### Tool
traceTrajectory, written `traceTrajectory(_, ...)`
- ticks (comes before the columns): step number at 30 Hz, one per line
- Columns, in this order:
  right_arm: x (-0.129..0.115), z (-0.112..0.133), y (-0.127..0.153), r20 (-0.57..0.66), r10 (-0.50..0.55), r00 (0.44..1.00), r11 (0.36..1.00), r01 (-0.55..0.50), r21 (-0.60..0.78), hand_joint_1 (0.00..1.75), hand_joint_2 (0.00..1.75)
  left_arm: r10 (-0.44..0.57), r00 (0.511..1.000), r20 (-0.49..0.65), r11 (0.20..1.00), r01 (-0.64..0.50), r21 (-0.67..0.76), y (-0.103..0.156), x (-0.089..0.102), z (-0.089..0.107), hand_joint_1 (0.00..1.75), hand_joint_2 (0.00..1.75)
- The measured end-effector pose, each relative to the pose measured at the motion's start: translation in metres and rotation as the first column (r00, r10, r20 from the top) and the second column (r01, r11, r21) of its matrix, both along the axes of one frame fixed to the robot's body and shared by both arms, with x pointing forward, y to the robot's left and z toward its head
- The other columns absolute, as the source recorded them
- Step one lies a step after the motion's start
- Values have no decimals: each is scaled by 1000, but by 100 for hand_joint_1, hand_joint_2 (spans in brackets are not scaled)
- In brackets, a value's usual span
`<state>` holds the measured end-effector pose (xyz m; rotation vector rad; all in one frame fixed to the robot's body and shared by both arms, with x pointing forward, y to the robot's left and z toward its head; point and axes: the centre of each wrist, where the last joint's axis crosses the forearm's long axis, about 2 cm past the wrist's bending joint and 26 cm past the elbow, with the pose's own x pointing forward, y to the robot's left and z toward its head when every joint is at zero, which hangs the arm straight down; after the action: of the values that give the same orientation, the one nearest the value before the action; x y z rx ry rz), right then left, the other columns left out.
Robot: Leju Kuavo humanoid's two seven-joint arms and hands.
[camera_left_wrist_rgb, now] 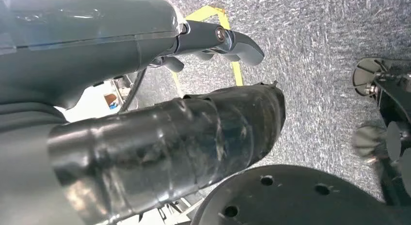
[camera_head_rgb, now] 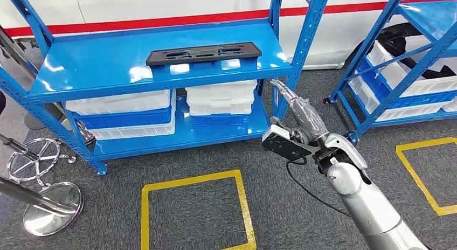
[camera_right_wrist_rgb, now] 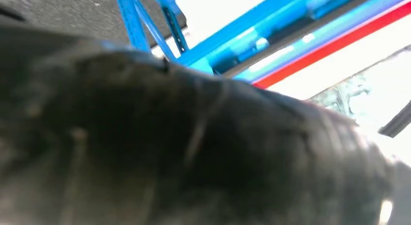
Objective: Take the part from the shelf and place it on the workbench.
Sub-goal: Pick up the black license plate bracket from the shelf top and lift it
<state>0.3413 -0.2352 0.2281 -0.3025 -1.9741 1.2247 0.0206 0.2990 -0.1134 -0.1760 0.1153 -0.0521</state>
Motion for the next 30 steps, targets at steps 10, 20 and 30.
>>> traceTrajectory(10,1,0,0,-8,19,1000,1000,-19,5,0,0,-12,1000,11,1000,12,-2,2,2,0,0,0)
traceTrajectory(20,2,-2,0,-12,25,1000,1000,-25,3,0,44,-14,1000,10,1000,14,2,5,1,0,0,0)
traceTrajectory(30,2,-5,-1,-23,26,999,1000,-27,-7,0,175,-21,1000,5,1000,21,0,4,-2,0,0,0)
